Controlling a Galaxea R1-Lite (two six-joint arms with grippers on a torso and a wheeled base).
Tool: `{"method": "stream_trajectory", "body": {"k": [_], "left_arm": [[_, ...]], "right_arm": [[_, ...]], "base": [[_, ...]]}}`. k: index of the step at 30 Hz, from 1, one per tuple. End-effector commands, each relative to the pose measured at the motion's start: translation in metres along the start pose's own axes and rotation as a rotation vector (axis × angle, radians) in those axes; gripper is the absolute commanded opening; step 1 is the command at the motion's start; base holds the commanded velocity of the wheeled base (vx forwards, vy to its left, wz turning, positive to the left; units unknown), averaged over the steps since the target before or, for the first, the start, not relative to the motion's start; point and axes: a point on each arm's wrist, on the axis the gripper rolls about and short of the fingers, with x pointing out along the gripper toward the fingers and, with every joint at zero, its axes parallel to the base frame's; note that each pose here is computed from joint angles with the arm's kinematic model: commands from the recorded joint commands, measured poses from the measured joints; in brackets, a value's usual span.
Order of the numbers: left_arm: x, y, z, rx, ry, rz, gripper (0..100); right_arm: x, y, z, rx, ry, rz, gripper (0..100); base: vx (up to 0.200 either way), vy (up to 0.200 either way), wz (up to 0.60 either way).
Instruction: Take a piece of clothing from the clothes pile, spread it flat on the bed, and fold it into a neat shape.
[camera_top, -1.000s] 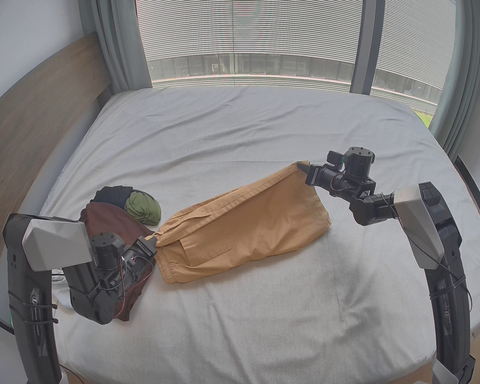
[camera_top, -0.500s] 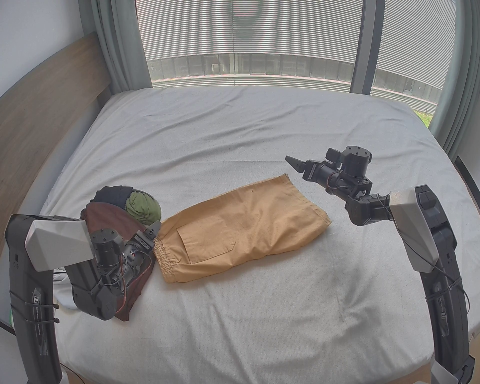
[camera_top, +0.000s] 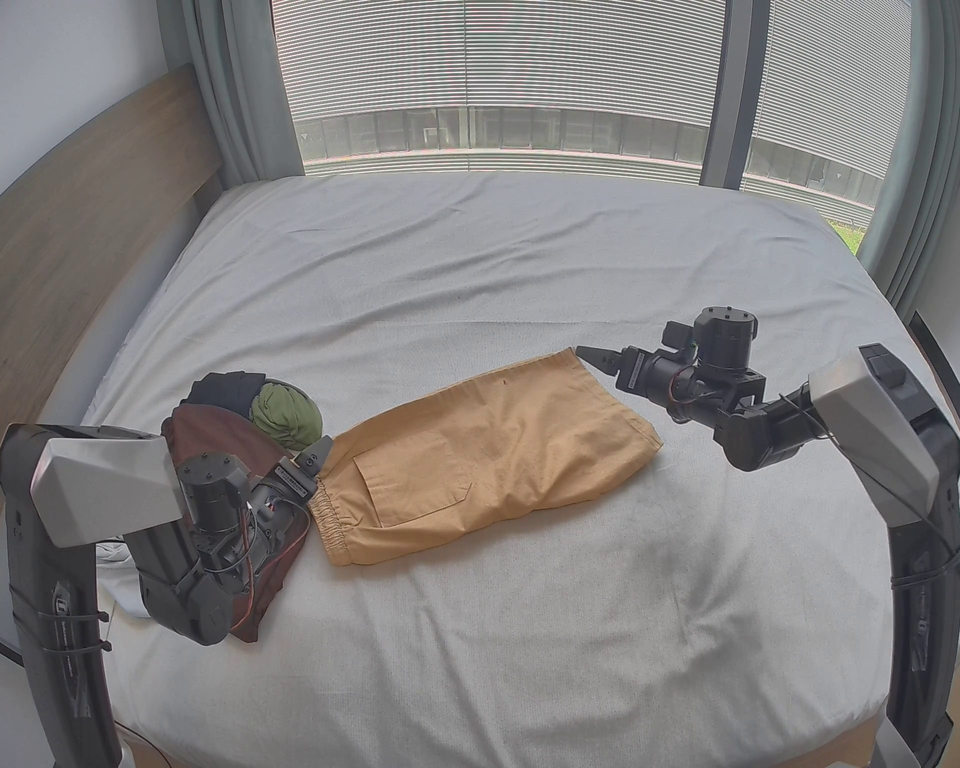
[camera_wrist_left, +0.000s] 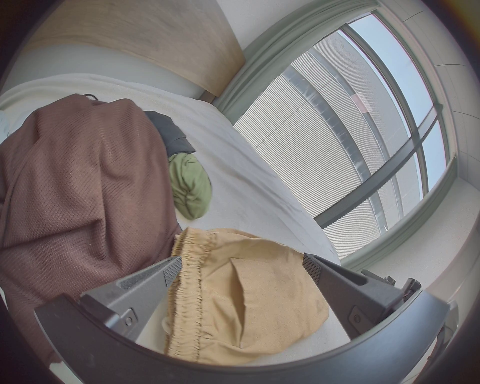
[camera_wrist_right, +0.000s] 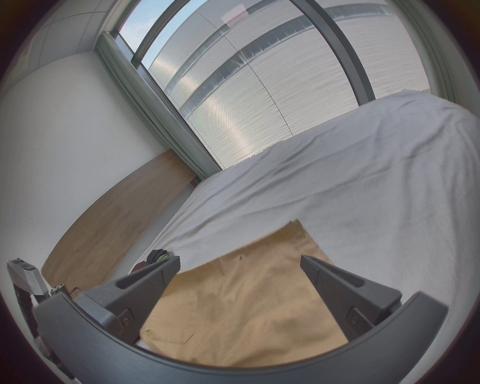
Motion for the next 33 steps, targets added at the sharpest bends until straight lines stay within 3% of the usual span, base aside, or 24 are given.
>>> {"method": "stream_trajectory", "body": {"k": [1, 4, 10, 21, 22, 27, 33], "left_arm": [[-0.028, -0.045, 0.013, 0.078, -0.008, -0.128, 100], [-0.033, -0.052, 0.013, 0.195, 0.015, -0.178, 100], [-0.036, -0.071, 0.010, 0.227, 0.056, -0.297, 100], [-0.036, -0.058, 0.001, 0.239, 0.098, -0.256, 100], [-0.035, -0.055, 0.004, 0.246, 0.087, -0.247, 100], [-0.034, -0.049, 0.010, 0.305, 0.066, -0.230, 100], [-0.034, -0.045, 0.013, 0.331, 0.058, -0.217, 100]], "right_arm": [[-0.064, 0.036, 0.023, 0.036, -0.010, 0.032, 100], [-0.072, 0.028, 0.007, 0.044, 0.004, 0.018, 100], [-0.081, 0.017, -0.003, 0.080, -0.015, 0.009, 100], [-0.090, 0.016, -0.036, 0.110, 0.057, 0.017, 100], [-0.089, 0.010, -0.049, 0.110, 0.064, 0.013, 100], [-0.084, 0.000, -0.057, 0.108, 0.057, 0.005, 100], [-0.077, -0.018, -0.083, 0.136, 0.119, -0.034, 100]], "base": [[0.000, 0.000, 0.00], [0.000, 0.000, 0.00], [0.000, 0.000, 0.00], [0.000, 0.000, 0.00], [0.000, 0.000, 0.00], [0.000, 0.000, 0.00], [0.000, 0.000, 0.00]]}}
